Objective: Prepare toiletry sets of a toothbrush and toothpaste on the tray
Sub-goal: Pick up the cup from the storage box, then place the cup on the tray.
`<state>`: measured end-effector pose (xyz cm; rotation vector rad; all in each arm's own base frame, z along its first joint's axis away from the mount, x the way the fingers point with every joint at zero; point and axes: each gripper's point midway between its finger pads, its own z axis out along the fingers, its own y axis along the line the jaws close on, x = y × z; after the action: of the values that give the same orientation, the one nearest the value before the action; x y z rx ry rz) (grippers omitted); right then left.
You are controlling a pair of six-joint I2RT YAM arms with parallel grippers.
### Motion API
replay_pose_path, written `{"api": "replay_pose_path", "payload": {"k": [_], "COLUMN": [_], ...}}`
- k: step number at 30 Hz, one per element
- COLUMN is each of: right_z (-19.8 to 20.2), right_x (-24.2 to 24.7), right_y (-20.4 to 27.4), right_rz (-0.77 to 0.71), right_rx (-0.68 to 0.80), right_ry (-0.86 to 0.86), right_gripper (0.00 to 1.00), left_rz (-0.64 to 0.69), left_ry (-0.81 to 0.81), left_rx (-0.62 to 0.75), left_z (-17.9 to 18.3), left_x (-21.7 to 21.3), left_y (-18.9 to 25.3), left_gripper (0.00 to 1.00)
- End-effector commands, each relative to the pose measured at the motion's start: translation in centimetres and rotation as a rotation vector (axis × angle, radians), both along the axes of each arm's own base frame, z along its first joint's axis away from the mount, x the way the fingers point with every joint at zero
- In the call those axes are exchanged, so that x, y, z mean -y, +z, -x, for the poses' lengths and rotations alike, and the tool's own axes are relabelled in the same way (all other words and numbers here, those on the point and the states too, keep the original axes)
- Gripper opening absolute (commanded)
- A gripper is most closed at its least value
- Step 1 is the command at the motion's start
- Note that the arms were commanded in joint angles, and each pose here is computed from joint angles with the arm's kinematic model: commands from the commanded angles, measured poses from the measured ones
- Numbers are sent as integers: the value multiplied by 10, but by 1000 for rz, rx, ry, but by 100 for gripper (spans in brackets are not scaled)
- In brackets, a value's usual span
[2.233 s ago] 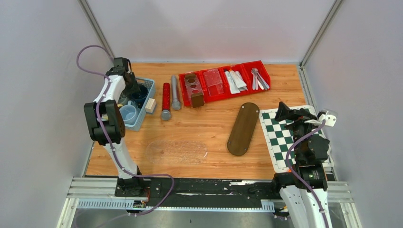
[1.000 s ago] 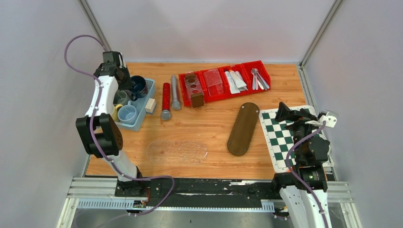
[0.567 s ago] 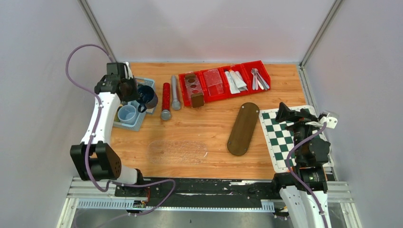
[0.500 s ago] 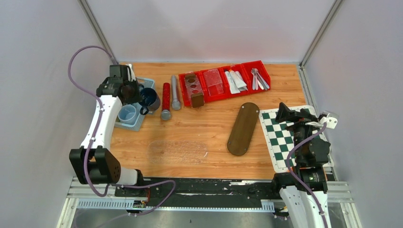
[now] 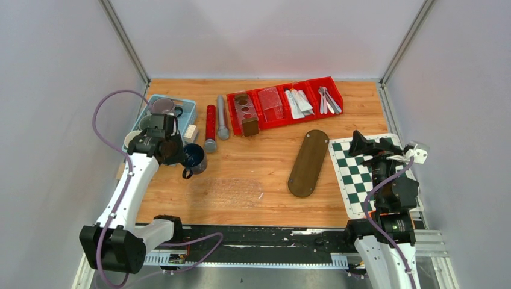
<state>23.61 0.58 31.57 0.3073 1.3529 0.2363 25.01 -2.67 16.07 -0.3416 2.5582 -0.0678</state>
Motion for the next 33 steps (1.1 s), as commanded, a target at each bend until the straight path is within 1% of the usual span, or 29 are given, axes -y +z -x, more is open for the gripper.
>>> {"api": "replay_pose_path", "payload": {"k": [1, 5, 12, 17, 20, 27, 29, 30, 33], "right_z": [-1, -3, -3, -3, -3, 0, 1, 1, 3], "right_x": [-7, -8, -7, -7, -7, -5, -4, -4, -3], "right_y": [7, 5, 5, 5, 6, 8, 9, 9, 11], "right_rz": [-18, -20, -19, -18, -18, -18, -18, -18, -20], "right_rx": [30, 24, 24, 23, 26, 38, 42, 44, 50], "right_ry": [33, 40, 34, 33, 32, 22, 19, 18, 16], "right_gripper": [100, 100, 100, 100, 100, 100, 100, 100, 100], "left_rz": [50, 81, 70, 65, 64, 67, 78, 83, 84], "left_ry": [56, 70, 86, 49, 36, 33, 17, 12, 1], "left_rx": [65, 34, -42, -101, -167, -267, -292, -297, -327], "left_z": [10, 23, 35, 38, 42, 49, 52, 52, 58], "left_x": [3, 7, 5, 7, 9, 11, 14, 15, 16], "left_y": [6, -13, -40, -49, -57, -69, -71, -70, -71], "left_gripper": [0, 0, 0, 0, 0, 0, 3, 6, 9]}}
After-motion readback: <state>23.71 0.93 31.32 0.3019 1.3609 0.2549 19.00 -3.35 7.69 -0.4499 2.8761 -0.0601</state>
